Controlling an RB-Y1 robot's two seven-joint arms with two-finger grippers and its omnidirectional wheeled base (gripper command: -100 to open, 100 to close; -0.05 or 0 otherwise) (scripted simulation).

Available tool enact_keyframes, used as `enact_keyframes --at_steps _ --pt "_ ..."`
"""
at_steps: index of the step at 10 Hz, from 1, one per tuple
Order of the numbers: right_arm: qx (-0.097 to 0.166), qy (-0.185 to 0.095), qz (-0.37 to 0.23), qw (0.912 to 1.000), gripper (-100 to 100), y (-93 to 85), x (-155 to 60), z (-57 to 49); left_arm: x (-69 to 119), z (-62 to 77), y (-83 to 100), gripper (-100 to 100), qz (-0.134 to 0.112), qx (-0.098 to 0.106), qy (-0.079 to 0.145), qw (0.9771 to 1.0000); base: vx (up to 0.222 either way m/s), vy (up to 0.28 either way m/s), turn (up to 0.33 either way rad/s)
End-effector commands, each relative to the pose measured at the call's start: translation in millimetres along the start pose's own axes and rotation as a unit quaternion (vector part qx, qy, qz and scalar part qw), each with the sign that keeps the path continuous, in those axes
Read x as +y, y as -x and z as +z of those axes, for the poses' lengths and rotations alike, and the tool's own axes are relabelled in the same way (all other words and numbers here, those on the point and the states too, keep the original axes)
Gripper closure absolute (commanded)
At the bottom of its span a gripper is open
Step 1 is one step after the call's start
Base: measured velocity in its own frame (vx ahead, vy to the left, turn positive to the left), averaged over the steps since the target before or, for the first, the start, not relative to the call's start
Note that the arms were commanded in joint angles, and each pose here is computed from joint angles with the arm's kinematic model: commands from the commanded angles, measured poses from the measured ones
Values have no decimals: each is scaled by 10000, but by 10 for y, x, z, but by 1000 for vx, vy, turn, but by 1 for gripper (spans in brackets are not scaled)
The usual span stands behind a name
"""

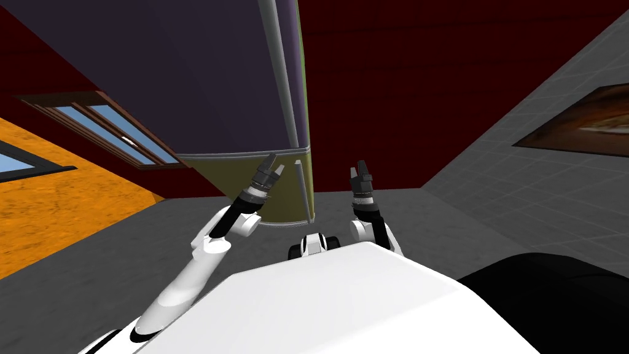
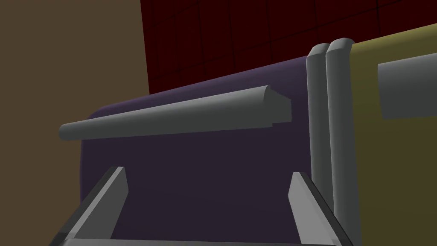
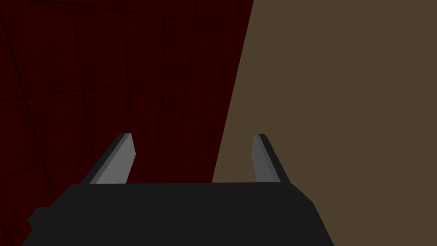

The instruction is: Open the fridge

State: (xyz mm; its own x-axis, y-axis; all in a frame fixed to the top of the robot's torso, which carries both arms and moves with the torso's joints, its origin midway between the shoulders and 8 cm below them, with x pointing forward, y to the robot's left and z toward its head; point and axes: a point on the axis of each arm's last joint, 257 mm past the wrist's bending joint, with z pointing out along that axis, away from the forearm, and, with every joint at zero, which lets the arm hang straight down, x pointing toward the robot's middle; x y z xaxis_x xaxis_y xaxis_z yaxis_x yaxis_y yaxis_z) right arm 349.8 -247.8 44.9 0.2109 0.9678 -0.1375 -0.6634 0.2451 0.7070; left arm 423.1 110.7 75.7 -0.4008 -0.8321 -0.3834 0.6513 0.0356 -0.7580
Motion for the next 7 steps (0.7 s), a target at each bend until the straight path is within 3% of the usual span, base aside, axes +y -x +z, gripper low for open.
enact_keyframes --at_steps 1,2,4,5,6,7 --pt "0 0 0 10000 0 0 0 0 170 120 -72 -100 158 351 297 9988 8 -135 198" --pt "0 0 0 10000 0 0 0 0 127 155 -67 -100 209 381 245 9988 8 -113 49" --pt "0 0 0 10000 0 0 0 0 322 233 -77 -100 412 640 576 9954 13 -127 117" --pt "0 0 0 10000 0 0 0 0 275 271 -71 -100 458 661 520 9954 11 -110 52" --pt "0 0 0 10000 0 0 0 0 381 299 -49 -100 584 766 703 9929 3 -103 92" --pt "0 0 0 10000 0 0 0 0 353 323 -48 -100 601 772 668 9930 1 -83 55"
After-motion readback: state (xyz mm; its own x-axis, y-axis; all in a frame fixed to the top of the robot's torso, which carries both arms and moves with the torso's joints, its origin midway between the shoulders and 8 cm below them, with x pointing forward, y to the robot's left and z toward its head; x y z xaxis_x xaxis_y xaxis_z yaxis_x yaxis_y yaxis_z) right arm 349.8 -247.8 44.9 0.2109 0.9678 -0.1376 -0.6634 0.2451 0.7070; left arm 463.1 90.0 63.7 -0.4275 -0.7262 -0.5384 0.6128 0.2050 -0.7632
